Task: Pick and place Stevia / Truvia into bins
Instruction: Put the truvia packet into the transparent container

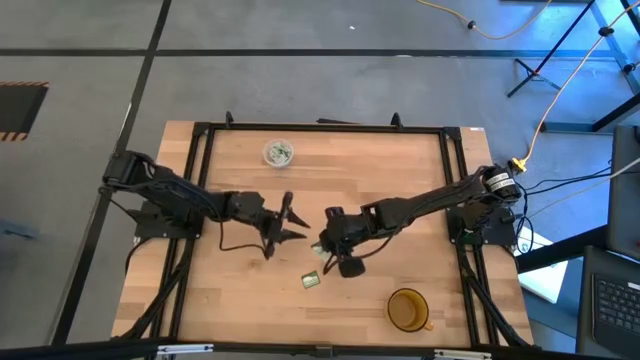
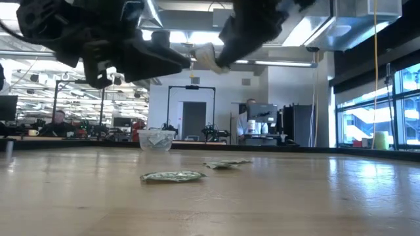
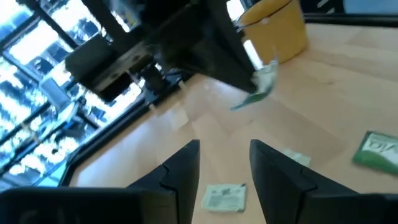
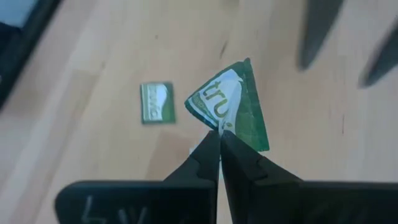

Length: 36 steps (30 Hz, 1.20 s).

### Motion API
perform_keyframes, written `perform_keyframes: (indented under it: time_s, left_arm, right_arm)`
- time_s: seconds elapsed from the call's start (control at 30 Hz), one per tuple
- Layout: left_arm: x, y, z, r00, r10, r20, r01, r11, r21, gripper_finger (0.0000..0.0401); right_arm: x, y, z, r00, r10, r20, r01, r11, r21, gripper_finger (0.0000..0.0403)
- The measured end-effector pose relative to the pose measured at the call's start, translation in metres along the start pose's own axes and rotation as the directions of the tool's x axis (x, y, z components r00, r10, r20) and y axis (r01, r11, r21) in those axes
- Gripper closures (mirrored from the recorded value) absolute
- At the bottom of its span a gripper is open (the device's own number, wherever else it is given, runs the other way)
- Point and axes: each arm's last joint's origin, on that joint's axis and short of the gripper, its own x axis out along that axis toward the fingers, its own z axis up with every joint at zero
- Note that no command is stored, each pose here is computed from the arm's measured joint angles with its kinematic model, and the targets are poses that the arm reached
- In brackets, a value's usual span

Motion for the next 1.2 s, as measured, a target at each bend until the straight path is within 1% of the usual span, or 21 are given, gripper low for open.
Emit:
perform_keyframes:
  time_s: [0.13, 0.27, 0.43, 0.63, 0.77, 0.9, 0.97, 1.13, 1.2]
  left_arm:
    - [0.005, -0.007, 0.003, 0.999, -0.003, 0.041, 0.003, 1.000, -0.008, 0.0268]
    - [0.005, -0.011, 0.008, 0.997, -0.002, 0.078, 0.003, 1.000, -0.011, 0.0269]
    - [0.005, -0.015, 0.014, 0.992, -0.023, 0.124, 0.023, 1.000, 0.000, 0.0269]
    - [0.007, -0.020, 0.023, 0.986, -0.051, 0.156, 0.051, 0.999, 0.007, 0.0268]
    - [0.008, -0.022, 0.027, 0.985, -0.054, 0.165, 0.054, 0.999, 0.009, 0.0276]
    - [0.008, -0.022, 0.026, 0.987, -0.042, 0.156, 0.041, 0.999, 0.007, 0.0299]
    - [0.008, -0.022, 0.026, 0.987, -0.041, 0.157, 0.038, 0.999, 0.023, 0.0314]
    - [0.008, -0.022, 0.026, 0.986, -0.046, 0.159, 0.031, 0.995, 0.096, 0.0370]
    - [0.008, -0.022, 0.026, 0.986, -0.046, 0.159, 0.029, 0.994, 0.109, 0.0391]
  right_arm:
    - [-0.002, 0.001, 0.005, 0.999, 0.024, 0.032, -0.024, 1.000, 0.017, 0.0388]
    - [-0.002, 0.001, 0.007, 0.998, 0.023, 0.056, -0.024, 1.000, 0.020, 0.0388]
    - [-0.002, 0.000, 0.009, 0.997, 0.020, 0.079, -0.024, 0.998, 0.052, 0.0388]
    - [-0.003, -0.001, 0.013, 0.994, 0.016, 0.112, -0.024, 0.997, 0.070, 0.0388]
    - [-0.003, -0.001, 0.014, 0.992, 0.015, 0.129, -0.025, 0.997, 0.069, 0.0388]
    - [-0.003, -0.001, 0.015, 0.991, 0.015, 0.135, -0.024, 0.997, 0.068, 0.0388]
    - [-0.003, -0.001, 0.015, 0.991, 0.015, 0.135, -0.025, 0.997, 0.069, 0.0388]
    - [-0.003, -0.001, 0.015, 0.991, 0.015, 0.134, -0.024, 0.998, 0.066, 0.0388]
    - [-0.003, -0.001, 0.015, 0.991, 0.015, 0.134, -0.025, 0.997, 0.068, 0.0383]
